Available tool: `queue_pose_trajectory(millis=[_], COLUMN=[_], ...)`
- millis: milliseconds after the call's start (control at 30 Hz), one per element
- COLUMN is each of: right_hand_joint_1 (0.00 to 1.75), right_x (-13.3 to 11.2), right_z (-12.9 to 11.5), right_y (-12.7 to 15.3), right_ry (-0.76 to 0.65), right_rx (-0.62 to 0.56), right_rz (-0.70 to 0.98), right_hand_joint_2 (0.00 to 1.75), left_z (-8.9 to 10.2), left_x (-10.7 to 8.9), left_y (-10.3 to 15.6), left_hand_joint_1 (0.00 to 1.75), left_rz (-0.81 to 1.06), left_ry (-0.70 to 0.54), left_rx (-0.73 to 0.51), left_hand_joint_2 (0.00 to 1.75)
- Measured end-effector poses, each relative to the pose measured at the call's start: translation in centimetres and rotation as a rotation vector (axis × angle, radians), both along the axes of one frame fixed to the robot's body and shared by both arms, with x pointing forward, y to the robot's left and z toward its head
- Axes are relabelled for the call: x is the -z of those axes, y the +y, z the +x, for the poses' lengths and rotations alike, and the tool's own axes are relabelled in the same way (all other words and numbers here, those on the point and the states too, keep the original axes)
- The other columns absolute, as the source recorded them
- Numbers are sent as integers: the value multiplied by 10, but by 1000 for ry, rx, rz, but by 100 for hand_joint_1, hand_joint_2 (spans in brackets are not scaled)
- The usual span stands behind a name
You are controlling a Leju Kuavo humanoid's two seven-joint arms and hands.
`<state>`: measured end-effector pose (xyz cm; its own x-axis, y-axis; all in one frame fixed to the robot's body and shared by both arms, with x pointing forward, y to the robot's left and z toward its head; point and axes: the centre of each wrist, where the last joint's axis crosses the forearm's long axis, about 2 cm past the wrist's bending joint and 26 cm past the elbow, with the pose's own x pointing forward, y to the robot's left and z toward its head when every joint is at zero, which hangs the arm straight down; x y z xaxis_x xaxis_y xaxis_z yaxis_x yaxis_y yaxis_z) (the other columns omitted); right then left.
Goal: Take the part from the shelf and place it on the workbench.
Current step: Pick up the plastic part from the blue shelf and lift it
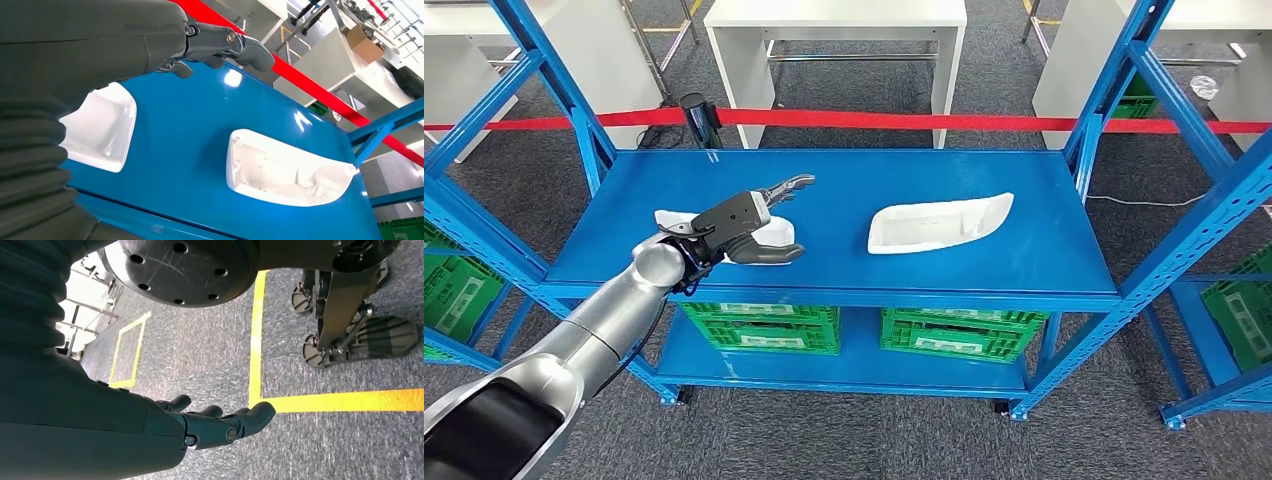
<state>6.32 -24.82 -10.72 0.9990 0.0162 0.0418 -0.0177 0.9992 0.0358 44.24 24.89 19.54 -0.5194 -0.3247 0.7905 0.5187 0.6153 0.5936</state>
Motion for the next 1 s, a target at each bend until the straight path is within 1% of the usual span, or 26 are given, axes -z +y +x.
queue_pose_trajectory(millis=[267, 500, 700, 1000], right_hand_joint_1=[0, 0, 0, 0], right_x=[0, 0, 0, 0], right_z=[0, -1, -1, -1], right_y=[0, -1, -1, -1], right_ry=[-1, 0, -2, 4], right_rx=[5, 20, 25, 27], right_rz=[-1, -5, -5, -5], right_hand_joint_2=[175, 175, 175, 175], left_z=[-1, -1, 0, -2], left_x=[2, 3, 5, 20], left_y=[0, -2, 0, 3], left_hand_joint_1=[0, 0, 0, 0], left_rz=[-19, 6, 163, 472], left_ry=[2, -43, -161, -282], left_rx=[43, 51, 4, -39], left_hand_joint_2=[175, 175, 175, 175])
